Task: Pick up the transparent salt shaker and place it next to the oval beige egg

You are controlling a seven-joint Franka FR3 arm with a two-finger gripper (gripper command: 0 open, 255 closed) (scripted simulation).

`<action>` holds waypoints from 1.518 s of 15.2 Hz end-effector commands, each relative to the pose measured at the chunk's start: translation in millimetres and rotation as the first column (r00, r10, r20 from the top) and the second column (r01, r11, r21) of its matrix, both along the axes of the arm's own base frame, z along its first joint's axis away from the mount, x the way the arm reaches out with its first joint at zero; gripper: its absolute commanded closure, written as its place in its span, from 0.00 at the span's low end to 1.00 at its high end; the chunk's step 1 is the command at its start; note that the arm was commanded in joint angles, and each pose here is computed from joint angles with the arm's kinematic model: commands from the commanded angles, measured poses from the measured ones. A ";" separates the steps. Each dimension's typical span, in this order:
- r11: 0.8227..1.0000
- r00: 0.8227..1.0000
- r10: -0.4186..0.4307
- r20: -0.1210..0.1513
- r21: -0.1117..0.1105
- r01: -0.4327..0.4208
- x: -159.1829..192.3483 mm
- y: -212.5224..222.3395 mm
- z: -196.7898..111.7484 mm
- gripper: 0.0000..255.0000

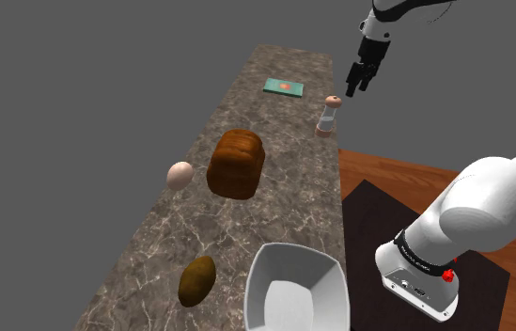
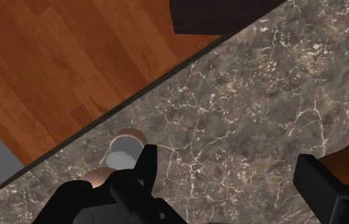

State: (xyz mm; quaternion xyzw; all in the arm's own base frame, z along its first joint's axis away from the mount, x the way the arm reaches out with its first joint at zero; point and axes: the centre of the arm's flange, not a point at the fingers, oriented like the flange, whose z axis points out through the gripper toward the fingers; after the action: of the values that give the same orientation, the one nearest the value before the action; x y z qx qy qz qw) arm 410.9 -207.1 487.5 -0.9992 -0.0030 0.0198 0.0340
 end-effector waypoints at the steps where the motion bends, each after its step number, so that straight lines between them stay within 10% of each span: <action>1: 1.000 1.000 0.000 0.004 0.011 0.000 16.0 -22.4 -13.5 0.00; 13: 0.996 1.000 -0.005 0.022 0.084 0.003 100.2 -142.7 -89.7 0.00; 23: 0.996 1.000 -0.005 0.023 0.086 0.003 102.5 -140.7 -132.0 0.00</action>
State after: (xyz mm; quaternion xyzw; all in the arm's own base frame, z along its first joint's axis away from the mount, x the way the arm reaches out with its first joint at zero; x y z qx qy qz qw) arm 513.9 -348.2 357.4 -0.9970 -0.0023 0.0083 0.0773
